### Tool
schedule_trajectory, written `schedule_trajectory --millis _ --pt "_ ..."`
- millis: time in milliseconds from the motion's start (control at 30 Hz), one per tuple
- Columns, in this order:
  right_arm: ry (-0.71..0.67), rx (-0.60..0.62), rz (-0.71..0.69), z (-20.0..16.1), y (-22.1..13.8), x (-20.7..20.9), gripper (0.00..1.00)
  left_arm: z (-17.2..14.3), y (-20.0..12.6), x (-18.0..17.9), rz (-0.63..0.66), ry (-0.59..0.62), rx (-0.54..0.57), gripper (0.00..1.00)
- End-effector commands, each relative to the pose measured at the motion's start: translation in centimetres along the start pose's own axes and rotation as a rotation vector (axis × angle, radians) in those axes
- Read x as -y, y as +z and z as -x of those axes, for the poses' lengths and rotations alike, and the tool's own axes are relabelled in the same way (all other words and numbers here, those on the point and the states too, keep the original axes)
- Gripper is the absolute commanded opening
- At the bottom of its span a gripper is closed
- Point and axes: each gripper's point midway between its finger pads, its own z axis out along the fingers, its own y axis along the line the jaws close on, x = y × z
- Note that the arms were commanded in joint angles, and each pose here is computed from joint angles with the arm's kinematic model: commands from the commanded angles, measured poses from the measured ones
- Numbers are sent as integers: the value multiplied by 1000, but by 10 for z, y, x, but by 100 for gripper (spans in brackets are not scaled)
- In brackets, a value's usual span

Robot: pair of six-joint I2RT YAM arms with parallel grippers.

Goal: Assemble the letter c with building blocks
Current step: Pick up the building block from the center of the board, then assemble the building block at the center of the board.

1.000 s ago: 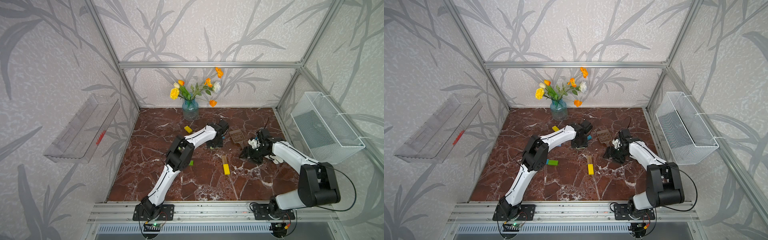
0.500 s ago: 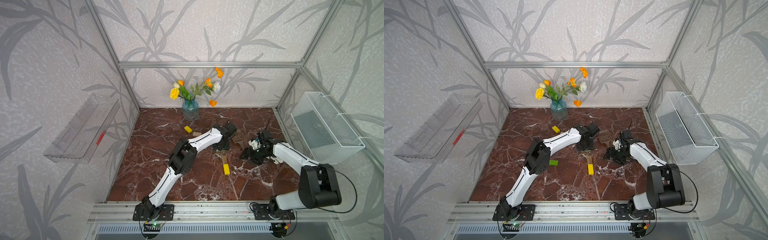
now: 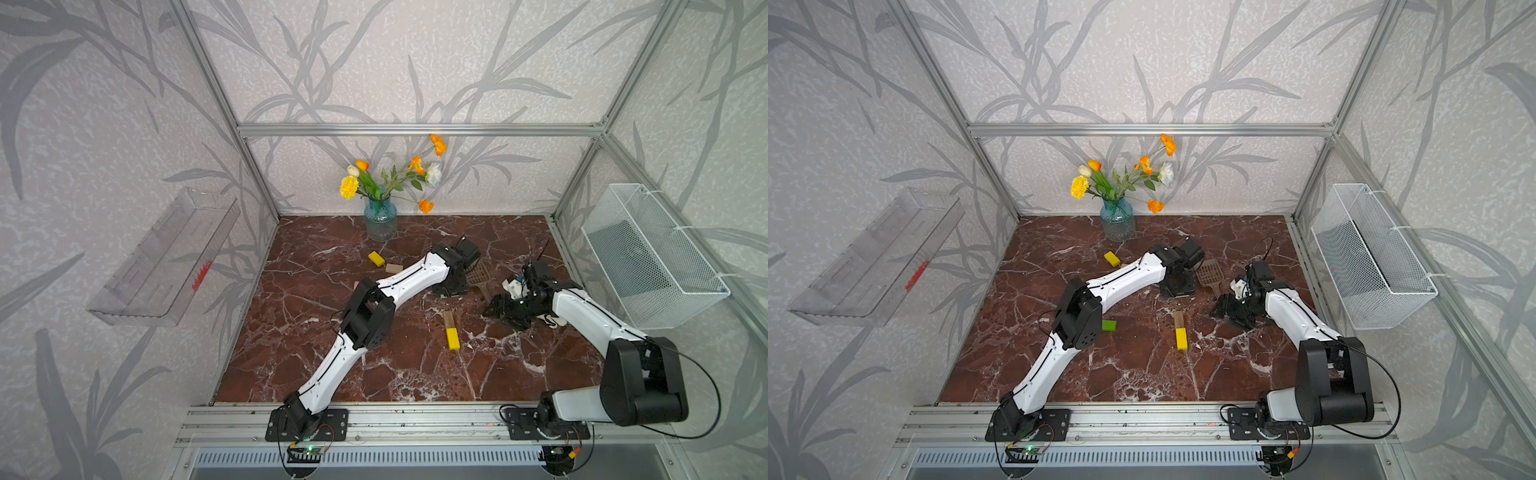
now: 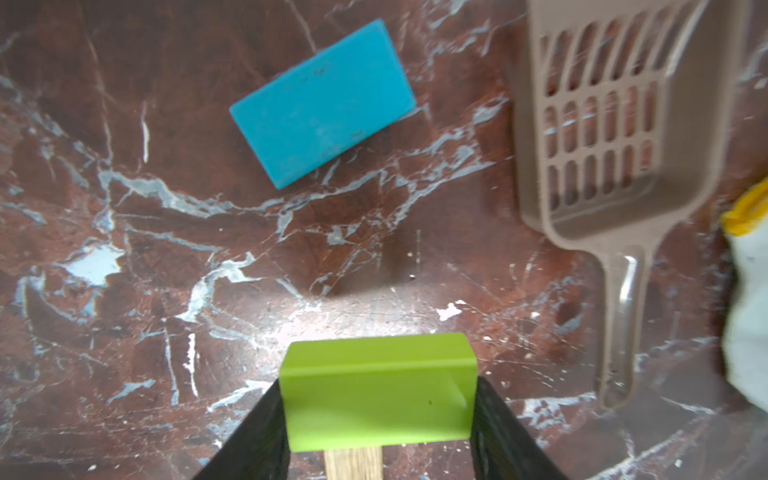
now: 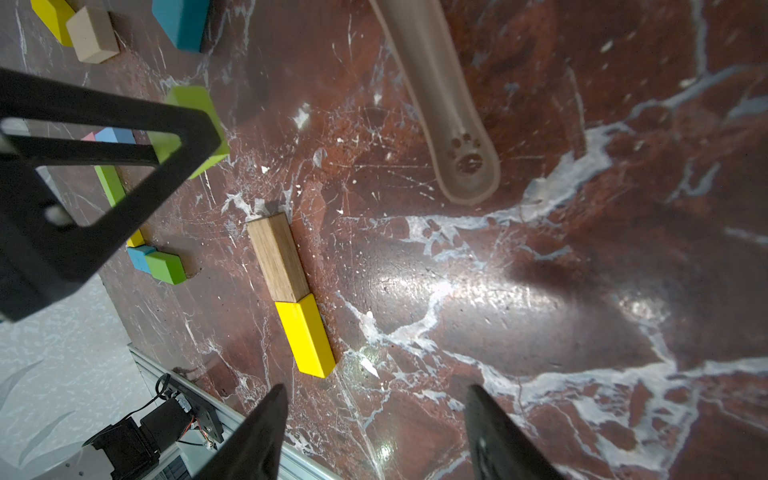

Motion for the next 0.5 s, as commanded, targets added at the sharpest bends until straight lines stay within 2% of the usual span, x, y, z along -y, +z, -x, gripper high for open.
schedule_trajectory --millis 0,467 --pt "-13 -5 12 -5 -2 0 67 -10 5 -7 51 2 -21 50" --pt "-14 -4 19 -6 -4 -1 67 -25 11 -4 59 2 -41 50"
